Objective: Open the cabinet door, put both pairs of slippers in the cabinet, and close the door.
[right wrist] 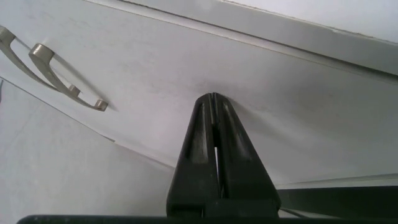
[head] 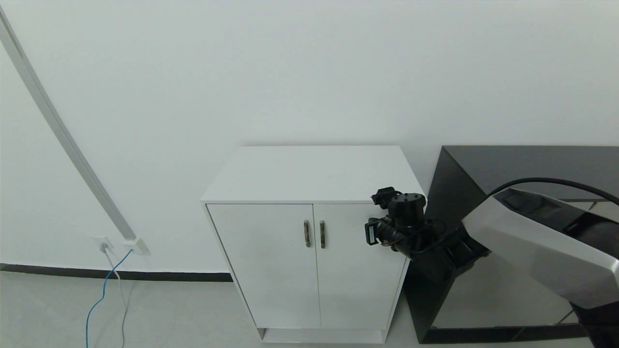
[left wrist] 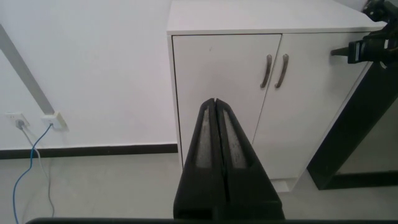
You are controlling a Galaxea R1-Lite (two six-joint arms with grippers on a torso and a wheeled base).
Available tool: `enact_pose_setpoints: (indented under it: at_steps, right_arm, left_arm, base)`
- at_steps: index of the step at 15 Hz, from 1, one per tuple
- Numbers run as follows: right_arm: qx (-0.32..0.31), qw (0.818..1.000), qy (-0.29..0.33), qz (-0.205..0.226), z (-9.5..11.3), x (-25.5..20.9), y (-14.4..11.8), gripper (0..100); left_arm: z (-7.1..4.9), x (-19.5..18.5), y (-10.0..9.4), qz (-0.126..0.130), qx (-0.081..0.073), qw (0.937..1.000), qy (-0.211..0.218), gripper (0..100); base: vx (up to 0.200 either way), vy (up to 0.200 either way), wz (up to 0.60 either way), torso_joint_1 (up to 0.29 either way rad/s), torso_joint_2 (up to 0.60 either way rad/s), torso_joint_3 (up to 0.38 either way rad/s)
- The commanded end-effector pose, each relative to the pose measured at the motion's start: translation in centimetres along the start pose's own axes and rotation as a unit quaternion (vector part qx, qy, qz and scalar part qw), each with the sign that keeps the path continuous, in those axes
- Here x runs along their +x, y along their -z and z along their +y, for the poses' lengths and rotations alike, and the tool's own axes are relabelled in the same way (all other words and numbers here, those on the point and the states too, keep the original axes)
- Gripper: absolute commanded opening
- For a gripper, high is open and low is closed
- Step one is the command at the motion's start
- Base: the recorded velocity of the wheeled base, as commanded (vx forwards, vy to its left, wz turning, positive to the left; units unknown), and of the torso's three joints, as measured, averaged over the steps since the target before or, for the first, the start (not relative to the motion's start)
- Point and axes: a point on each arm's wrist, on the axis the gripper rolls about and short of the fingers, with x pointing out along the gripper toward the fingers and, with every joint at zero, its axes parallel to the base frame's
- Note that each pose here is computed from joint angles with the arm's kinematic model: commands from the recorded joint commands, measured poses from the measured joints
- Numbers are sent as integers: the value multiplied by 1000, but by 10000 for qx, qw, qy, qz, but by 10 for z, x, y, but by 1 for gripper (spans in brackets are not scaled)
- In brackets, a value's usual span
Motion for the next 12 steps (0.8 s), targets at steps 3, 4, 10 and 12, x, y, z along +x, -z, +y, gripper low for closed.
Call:
enact_pose_setpoints:
  at_steps: [3,4,10,12]
  right_arm:
    - [17,10000,29,-58,-2,2,-3,0]
    - [25,10000,51,-65,-4,2,-3,0]
    - [21,10000,38,-35,-4,-11,-6,0]
    - [26,9999,28,-96,-5,-28,-9,0]
  left_arm:
    - [0,0,0,6,-1,10000,-5,0]
    - [0,0,0,6,-1,10000,-5,0]
    - [0,0,0,6,-31,10000,-28,0]
    - [0,0,0,6,-47,10000,-36,0]
  base:
    - [0,0,0,0,0,0]
    - [0,0,0,0,0,0]
    - [0,0,0,0,0,0]
    - [0,0,0,0,0,0]
